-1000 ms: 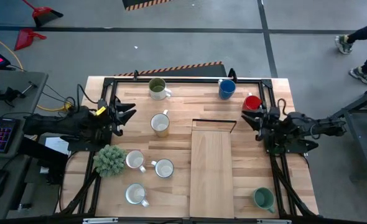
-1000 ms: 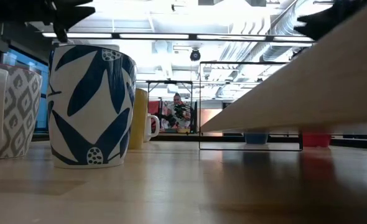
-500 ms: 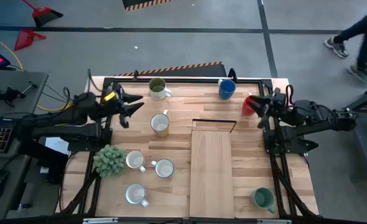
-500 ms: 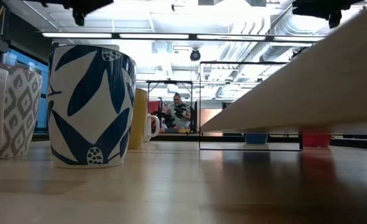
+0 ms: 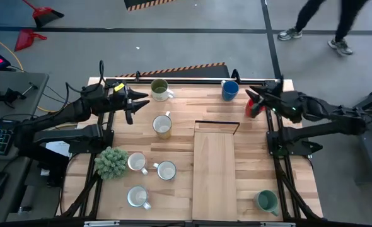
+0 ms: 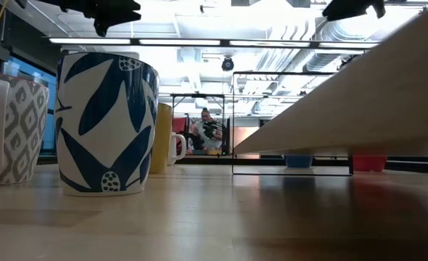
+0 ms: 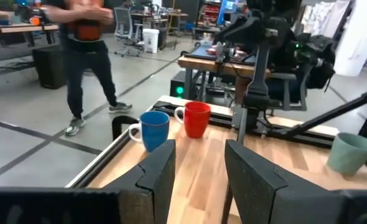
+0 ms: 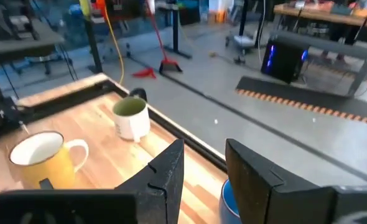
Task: Place coffee mugs
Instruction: Put the blue mug on the shelf
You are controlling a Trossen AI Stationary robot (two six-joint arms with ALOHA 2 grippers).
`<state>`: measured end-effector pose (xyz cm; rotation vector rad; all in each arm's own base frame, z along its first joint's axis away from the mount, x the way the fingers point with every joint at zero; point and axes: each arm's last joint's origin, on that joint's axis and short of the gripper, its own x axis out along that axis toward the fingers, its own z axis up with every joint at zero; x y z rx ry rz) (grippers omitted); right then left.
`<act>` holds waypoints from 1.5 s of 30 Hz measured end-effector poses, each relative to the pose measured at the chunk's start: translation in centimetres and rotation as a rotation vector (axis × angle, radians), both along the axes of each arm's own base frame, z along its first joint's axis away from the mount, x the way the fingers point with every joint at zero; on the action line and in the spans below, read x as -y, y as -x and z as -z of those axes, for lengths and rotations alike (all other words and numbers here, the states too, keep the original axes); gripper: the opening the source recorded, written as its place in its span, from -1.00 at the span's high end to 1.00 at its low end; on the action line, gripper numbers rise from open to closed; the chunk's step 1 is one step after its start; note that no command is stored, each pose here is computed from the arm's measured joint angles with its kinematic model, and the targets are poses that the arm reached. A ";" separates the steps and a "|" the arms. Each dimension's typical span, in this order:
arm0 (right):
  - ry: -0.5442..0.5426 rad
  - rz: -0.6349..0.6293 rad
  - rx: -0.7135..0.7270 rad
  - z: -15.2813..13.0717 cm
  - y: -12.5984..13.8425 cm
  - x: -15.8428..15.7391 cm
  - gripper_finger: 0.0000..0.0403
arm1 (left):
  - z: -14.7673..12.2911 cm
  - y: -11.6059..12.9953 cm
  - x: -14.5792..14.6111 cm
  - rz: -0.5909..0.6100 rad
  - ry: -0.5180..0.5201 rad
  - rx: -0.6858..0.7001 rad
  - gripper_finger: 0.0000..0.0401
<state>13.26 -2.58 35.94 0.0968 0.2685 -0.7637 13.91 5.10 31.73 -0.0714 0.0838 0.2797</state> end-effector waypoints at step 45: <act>-0.643 0.361 -0.622 10.1 -14.5 16.5 0.46 | 1.1 -0.5 2.3 0.141 0.142 -0.085 0.36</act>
